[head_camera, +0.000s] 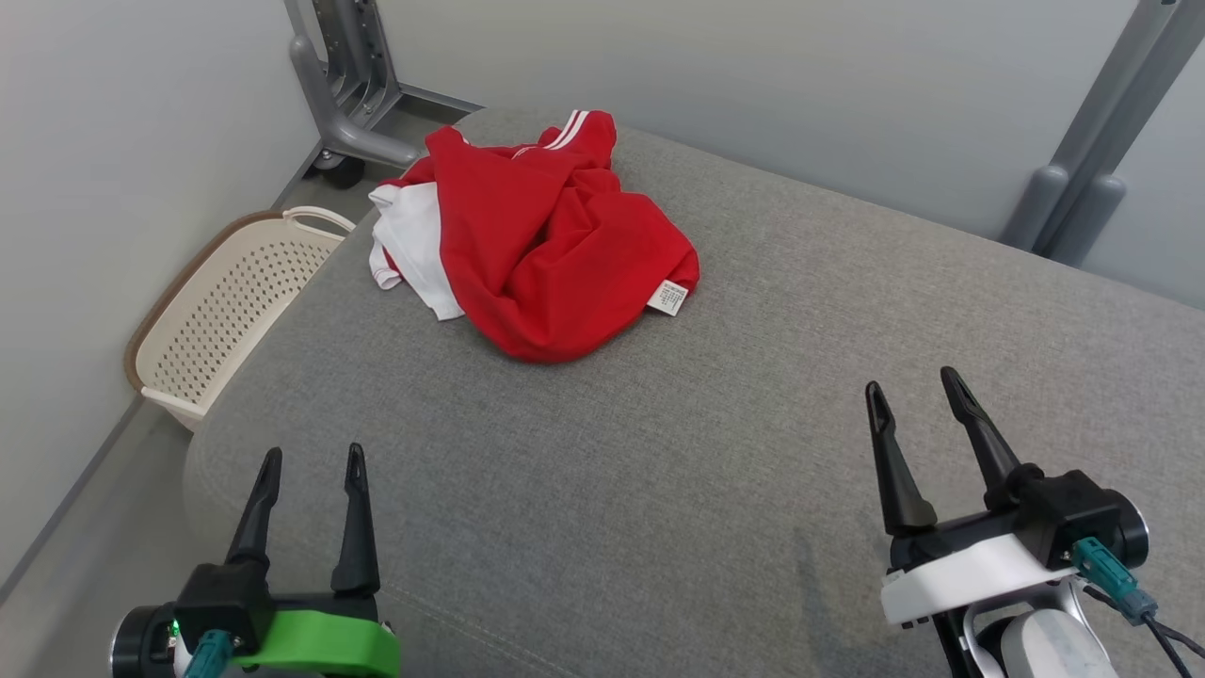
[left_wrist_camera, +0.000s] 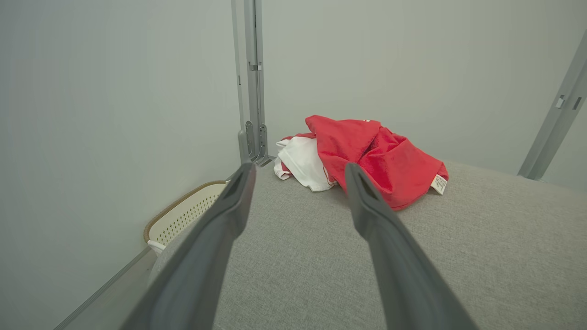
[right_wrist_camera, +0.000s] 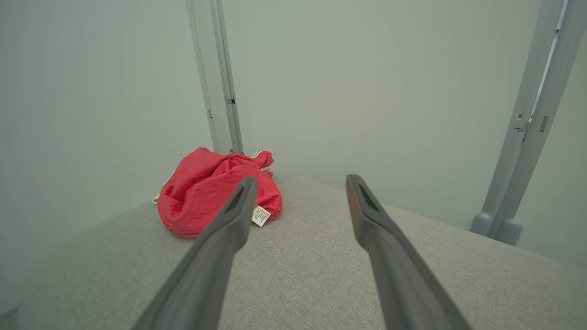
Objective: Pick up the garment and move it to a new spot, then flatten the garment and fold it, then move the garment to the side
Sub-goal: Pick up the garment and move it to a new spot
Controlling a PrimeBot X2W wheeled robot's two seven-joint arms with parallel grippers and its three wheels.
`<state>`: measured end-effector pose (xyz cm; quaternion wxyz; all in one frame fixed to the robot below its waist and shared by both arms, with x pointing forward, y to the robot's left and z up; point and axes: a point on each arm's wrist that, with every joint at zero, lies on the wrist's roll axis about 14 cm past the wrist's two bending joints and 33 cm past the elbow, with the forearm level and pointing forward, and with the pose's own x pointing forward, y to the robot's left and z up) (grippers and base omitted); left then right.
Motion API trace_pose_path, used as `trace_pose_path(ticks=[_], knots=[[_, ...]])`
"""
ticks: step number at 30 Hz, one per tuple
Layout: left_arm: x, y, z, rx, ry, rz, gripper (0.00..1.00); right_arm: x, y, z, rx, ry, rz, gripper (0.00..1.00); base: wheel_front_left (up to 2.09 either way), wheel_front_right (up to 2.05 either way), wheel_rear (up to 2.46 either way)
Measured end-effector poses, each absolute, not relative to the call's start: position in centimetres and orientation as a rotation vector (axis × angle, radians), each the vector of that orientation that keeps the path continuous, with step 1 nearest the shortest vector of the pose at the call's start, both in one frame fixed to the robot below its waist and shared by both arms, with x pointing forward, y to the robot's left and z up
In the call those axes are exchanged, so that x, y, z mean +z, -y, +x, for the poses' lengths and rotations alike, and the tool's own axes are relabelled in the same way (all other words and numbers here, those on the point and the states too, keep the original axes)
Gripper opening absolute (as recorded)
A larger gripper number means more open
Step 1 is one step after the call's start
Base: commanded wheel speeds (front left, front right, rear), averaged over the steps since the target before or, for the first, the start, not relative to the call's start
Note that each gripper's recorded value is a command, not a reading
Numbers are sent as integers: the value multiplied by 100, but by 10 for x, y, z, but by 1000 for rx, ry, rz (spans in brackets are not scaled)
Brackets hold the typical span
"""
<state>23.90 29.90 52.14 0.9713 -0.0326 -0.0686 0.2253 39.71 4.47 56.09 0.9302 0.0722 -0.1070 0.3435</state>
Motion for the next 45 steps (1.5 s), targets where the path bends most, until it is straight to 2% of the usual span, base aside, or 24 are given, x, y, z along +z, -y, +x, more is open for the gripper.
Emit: trace_pose_path(ticks=[4, 11, 19, 22, 29, 34, 45], knots=[[528, -308, 244, 459, 150, -38, 100, 561, -43, 399, 699, 221, 147, 100, 0, 0, 0], [579, -329, 282, 406, 237, 76, 100, 562, -31, 410, 657, 239, 138, 100, 0, 0, 0], [639, -347, 344, 335, 308, 193, 100, 562, -12, 427, 596, 263, 110, 100, 0, 0, 0], [646, -353, 379, 301, 279, 225, 100, 566, -3, 440, 567, 286, 106, 100, 0, 0, 0], [607, -346, 443, 201, 120, 243, 100, 557, 15, 461, 515, 290, 90, 100, 0, 0, 0], [542, -327, 481, 108, -84, 218, 100, 538, 32, 475, 469, 255, 75, 100, 0, 0, 0], [434, -298, 511, -27, -426, 182, 100, 498, 59, 488, 402, 171, 42, 100, 0, 0, 0]])
